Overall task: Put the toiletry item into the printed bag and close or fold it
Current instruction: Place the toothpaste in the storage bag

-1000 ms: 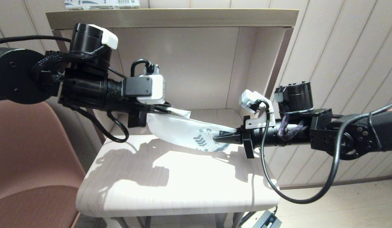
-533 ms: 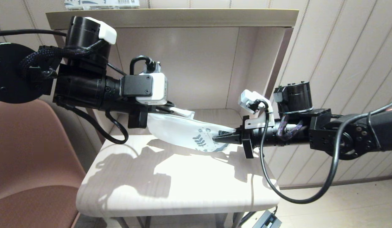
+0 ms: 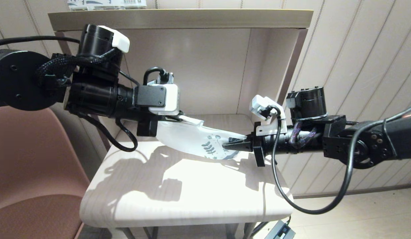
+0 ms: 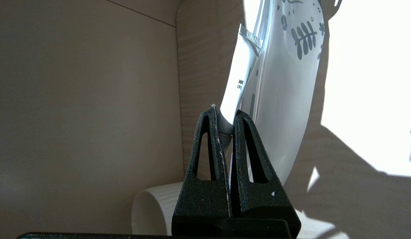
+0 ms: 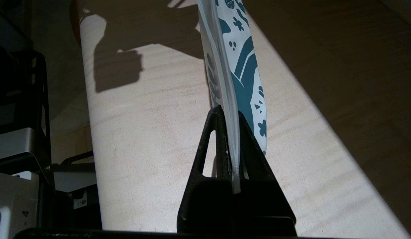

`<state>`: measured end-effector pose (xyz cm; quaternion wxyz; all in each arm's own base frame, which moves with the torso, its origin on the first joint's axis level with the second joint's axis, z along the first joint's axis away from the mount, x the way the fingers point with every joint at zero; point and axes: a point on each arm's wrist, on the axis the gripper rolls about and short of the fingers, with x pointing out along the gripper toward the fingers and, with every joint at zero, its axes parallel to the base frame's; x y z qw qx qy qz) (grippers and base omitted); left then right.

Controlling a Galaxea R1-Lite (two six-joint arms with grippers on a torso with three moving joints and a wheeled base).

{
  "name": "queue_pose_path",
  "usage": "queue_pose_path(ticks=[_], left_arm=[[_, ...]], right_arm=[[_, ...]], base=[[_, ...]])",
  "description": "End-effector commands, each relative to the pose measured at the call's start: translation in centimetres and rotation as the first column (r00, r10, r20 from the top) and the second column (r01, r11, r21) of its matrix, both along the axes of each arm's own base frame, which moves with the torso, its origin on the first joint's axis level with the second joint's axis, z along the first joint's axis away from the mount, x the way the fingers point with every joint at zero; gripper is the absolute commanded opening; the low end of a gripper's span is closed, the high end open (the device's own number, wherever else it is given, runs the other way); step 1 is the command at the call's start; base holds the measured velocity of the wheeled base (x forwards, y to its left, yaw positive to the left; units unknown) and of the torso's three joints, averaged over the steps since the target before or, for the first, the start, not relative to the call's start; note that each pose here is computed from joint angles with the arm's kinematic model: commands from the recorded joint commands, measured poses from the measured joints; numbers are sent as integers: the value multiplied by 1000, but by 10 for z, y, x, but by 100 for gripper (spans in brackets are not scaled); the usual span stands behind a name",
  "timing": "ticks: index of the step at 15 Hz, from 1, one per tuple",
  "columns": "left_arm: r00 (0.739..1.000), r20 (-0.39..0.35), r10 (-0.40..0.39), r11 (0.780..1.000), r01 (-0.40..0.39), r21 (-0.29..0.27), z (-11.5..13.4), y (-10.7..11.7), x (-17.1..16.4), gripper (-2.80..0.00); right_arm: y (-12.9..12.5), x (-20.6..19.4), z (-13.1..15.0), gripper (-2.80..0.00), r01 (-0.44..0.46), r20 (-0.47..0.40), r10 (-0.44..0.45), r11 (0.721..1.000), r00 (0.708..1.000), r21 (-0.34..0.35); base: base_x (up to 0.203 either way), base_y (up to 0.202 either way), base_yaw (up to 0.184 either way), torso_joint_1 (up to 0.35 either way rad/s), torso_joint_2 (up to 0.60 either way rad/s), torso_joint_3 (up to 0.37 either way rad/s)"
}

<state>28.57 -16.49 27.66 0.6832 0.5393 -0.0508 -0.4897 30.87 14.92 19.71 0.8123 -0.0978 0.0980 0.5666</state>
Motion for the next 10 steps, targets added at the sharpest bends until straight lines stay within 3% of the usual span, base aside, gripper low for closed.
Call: queue_pose_path(ticks=[1,10], left_arm=[[1000,-4,-13,1000,13,19,-6,-1,2,-280],[999,8,-40,997,40,60,-14,-6,5,-280]], right_arm=[[0,1,-1,-280,-4,0,4,1000,1000,0],[1,1,-2,-280,-5,0,5,1000,1000,-1]], base=[[0,0,0,0,0,0],[0,0,0,0,0,0]])
